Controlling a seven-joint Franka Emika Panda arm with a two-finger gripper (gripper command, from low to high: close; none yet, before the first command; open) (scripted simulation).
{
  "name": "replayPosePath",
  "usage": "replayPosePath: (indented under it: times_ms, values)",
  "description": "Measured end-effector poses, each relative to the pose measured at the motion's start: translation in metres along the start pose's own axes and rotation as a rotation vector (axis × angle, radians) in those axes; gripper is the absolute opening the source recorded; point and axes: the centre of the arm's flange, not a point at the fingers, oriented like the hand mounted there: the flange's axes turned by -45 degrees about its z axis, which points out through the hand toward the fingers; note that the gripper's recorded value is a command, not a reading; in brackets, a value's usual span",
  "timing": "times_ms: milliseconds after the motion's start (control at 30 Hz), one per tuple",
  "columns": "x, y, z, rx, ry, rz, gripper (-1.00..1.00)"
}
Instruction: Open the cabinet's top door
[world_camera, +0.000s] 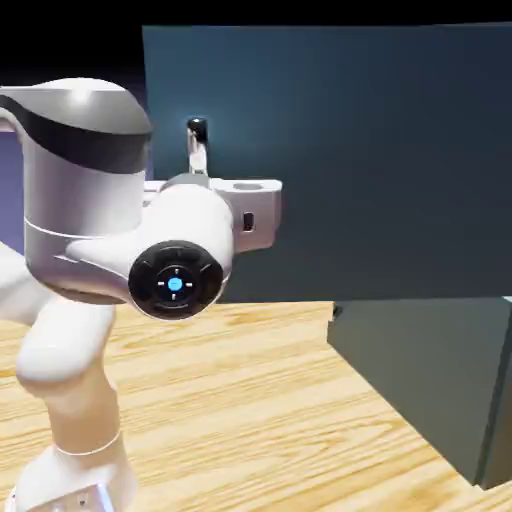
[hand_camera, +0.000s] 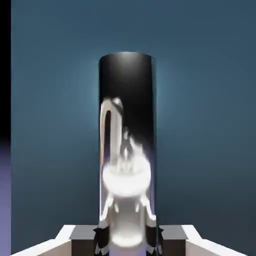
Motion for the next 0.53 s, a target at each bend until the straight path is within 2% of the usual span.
replayPosePath:
  times_ms: [533]
  values:
    - [0.0,0.044,-0.1,0.224,0.0,0.0,-1.0]
